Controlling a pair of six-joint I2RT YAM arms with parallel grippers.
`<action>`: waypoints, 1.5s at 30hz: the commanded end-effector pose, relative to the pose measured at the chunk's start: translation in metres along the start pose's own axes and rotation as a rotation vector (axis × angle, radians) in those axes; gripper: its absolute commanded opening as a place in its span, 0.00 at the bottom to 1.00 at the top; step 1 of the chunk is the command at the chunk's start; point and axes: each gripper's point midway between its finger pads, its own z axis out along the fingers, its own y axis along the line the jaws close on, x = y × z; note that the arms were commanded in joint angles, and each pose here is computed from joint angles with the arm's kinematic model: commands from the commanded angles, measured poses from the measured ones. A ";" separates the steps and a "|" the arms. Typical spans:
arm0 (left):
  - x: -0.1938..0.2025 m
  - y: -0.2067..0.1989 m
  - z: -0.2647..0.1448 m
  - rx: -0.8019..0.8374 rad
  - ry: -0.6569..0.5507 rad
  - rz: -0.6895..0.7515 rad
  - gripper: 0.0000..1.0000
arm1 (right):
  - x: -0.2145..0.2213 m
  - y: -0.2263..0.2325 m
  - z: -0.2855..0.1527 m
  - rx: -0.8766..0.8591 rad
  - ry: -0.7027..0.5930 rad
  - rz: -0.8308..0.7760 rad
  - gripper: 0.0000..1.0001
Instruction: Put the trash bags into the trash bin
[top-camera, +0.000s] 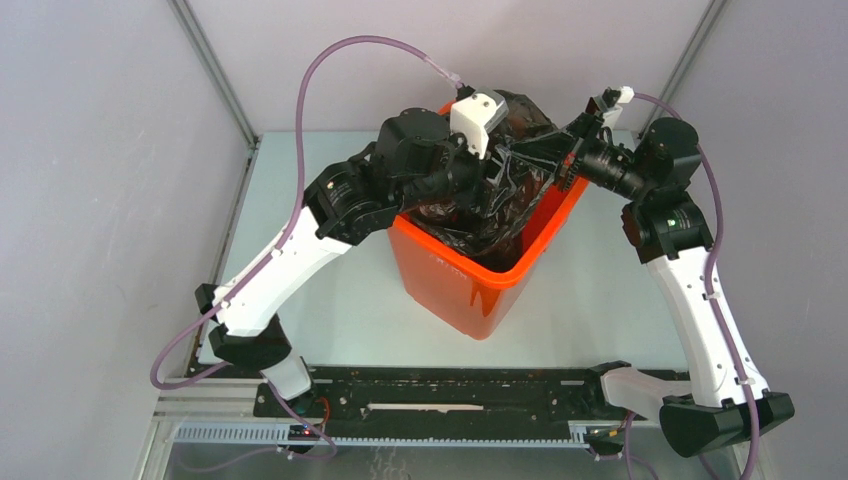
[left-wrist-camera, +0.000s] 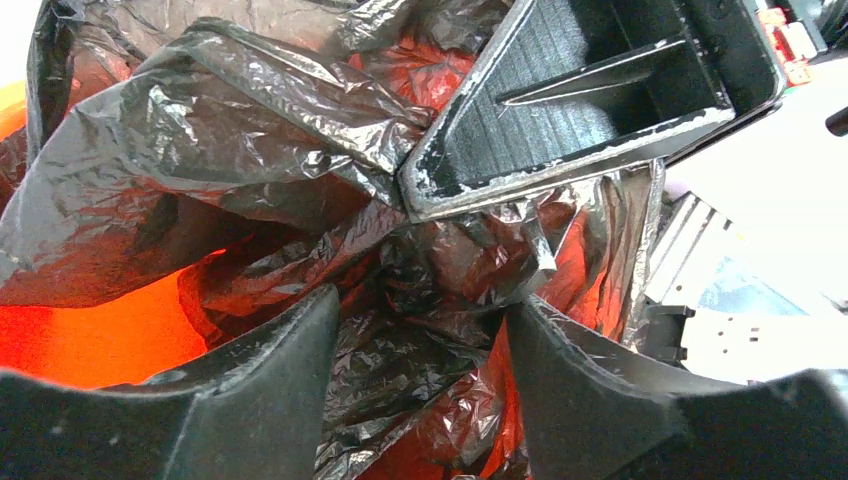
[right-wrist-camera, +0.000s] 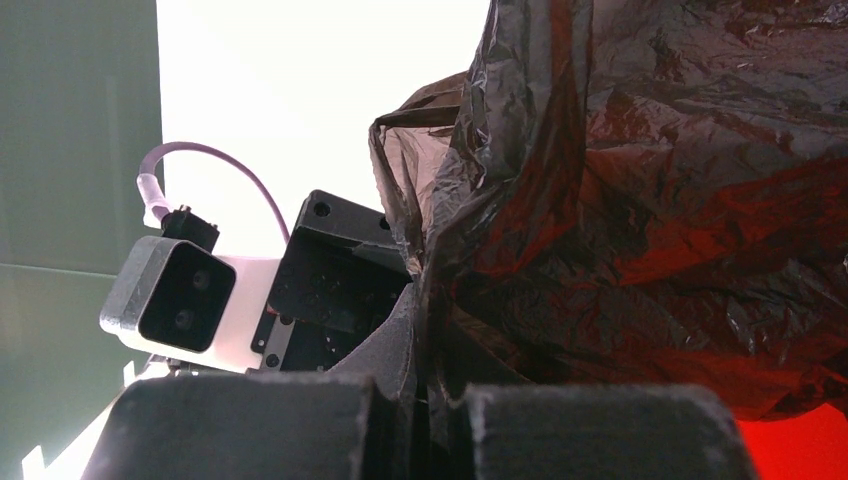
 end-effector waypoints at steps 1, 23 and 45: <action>-0.031 -0.011 -0.015 0.048 -0.093 0.000 0.64 | 0.002 0.006 0.002 -0.025 0.009 -0.020 0.00; -0.099 0.045 -0.097 -0.178 -0.372 -0.127 0.00 | 0.002 -0.008 -0.038 0.046 -0.026 -0.231 0.80; -0.002 0.186 -0.147 -0.502 -0.252 -0.703 0.00 | 0.039 -0.022 -0.101 0.135 0.038 -0.035 0.10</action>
